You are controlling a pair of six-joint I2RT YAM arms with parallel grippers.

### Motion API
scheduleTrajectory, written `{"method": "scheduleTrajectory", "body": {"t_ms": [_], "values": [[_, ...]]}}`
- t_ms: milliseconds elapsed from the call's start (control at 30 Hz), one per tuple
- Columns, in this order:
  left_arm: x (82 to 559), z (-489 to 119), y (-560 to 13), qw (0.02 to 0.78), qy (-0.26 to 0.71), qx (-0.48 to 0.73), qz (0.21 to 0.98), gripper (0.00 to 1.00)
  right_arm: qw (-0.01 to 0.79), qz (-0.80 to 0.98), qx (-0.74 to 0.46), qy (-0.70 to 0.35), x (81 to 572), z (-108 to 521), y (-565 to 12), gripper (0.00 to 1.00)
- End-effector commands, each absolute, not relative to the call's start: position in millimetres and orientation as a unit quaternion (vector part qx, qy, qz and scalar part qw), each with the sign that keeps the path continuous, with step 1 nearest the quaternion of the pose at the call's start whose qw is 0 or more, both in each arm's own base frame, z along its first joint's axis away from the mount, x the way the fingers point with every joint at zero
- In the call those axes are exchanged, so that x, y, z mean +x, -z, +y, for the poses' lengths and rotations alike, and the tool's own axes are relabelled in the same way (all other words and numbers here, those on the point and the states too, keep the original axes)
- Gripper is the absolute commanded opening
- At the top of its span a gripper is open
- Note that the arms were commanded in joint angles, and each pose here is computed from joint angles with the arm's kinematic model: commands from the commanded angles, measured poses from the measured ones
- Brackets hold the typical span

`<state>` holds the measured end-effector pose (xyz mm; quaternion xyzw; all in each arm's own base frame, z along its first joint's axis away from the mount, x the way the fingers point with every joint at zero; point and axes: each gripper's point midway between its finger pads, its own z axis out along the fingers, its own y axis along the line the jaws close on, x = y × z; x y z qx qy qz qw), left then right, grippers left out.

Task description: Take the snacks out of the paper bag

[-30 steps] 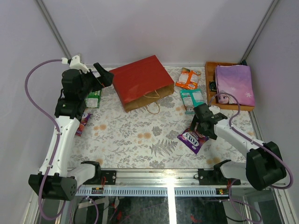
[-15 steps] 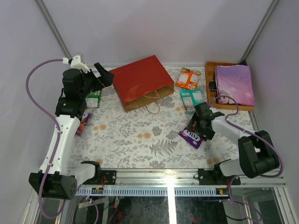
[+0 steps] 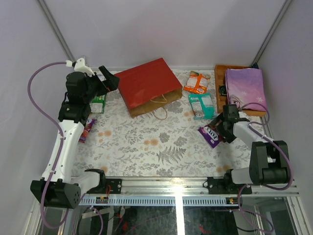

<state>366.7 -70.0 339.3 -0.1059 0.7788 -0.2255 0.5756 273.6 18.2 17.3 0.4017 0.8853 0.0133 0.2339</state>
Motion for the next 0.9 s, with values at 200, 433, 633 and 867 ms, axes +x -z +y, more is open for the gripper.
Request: {"method": "scheduleTrajectory", "body": {"t_ms": [200, 433, 633, 867], "values": [[372.3, -72.6, -352.7, 0.591, 0.228, -0.091, 0.768, 1.00, 0.166, 0.819, 0.549, 0.018, 242.2, -35.8, 25.5, 0.99], [372.8, -77.3, -352.5, 0.590, 0.232, -0.086, 0.768, 1.00, 0.225, 0.735, 0.637, 0.064, 232.8, -71.9, 5.0, 0.99], [371.9, -77.8, -356.3, 0.592, 0.233, -0.084, 0.767, 1.00, 0.293, 0.683, 0.663, 0.084, 239.3, -94.7, -27.7, 0.99], [372.8, -79.2, -353.3, 0.588, 0.236, -0.084, 0.769, 1.00, 0.332, 0.712, 0.614, 0.078, 246.6, -92.6, -72.4, 1.00]]}}
